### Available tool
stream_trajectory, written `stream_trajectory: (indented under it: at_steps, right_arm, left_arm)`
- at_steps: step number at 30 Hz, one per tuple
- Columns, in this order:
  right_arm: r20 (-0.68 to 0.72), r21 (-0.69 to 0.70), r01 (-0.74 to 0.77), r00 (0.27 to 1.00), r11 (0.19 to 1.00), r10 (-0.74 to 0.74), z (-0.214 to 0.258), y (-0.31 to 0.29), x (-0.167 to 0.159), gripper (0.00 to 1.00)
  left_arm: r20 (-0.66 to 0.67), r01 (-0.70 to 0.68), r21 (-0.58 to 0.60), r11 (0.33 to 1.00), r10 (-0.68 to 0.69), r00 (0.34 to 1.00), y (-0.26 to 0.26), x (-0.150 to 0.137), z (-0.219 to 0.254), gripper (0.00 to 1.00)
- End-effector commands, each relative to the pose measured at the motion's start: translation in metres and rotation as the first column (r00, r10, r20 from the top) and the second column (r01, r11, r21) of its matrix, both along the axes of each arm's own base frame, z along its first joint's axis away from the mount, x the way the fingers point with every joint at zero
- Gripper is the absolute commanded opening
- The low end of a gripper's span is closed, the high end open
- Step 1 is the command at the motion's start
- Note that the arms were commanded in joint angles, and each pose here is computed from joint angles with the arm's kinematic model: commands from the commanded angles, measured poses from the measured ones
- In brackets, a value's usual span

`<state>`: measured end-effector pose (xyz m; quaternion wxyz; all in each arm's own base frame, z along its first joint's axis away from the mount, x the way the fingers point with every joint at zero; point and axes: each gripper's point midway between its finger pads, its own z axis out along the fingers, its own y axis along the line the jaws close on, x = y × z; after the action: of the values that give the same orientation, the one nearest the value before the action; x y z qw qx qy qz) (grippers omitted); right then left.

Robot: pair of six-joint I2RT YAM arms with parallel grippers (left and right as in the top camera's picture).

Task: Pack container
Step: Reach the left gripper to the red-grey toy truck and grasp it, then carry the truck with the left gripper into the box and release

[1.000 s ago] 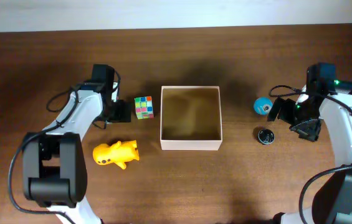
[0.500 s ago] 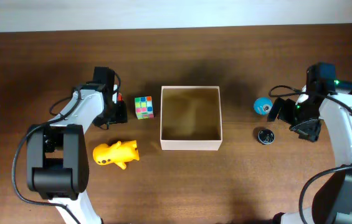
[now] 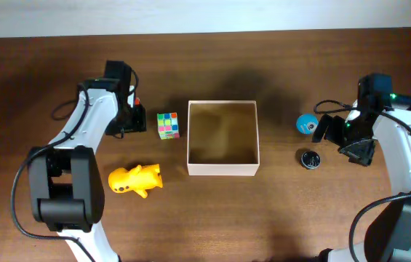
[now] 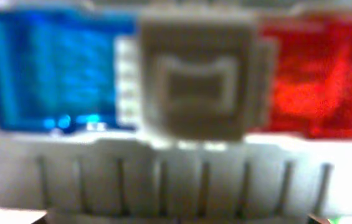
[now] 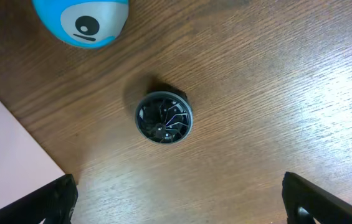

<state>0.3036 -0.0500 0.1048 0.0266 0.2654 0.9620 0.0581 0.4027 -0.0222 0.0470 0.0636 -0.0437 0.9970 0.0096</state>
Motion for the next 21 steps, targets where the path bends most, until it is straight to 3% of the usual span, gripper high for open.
stream_trajectory:
  at_steps: [1, 6, 13, 21]
  right_arm:
    - [0.008, 0.005, 0.011, 1.0, 1.0, -0.011, 0.002, -0.001, 0.003, 0.99]
    - [0.007, 0.005, 0.011, 1.0, 1.0, -0.011, 0.002, -0.001, 0.003, 0.99]
    - [0.003, 0.005, 0.007, 1.0, 1.0, -0.007, 0.002, -0.001, 0.002, 0.99]
    - [0.004, 0.005, 0.007, 1.0, 1.0, -0.007, 0.002, -0.001, 0.002, 0.99]
  left_arm:
    - [0.023, 0.006, -0.014, 1.0, -0.006, 1.0, -0.005, 0.009, 0.015, 0.28]
    - [0.081, 0.05, -0.018, 0.999, -0.049, 0.996, -0.024, 0.019, 0.058, 0.27]
    - [0.219, 0.219, -0.023, 0.975, -0.209, 0.953, -0.097, 0.015, 0.136, 0.27]
    - [0.185, 0.271, -0.058, 0.961, -0.256, 0.949, -0.162, -0.02, 0.13, 0.27]
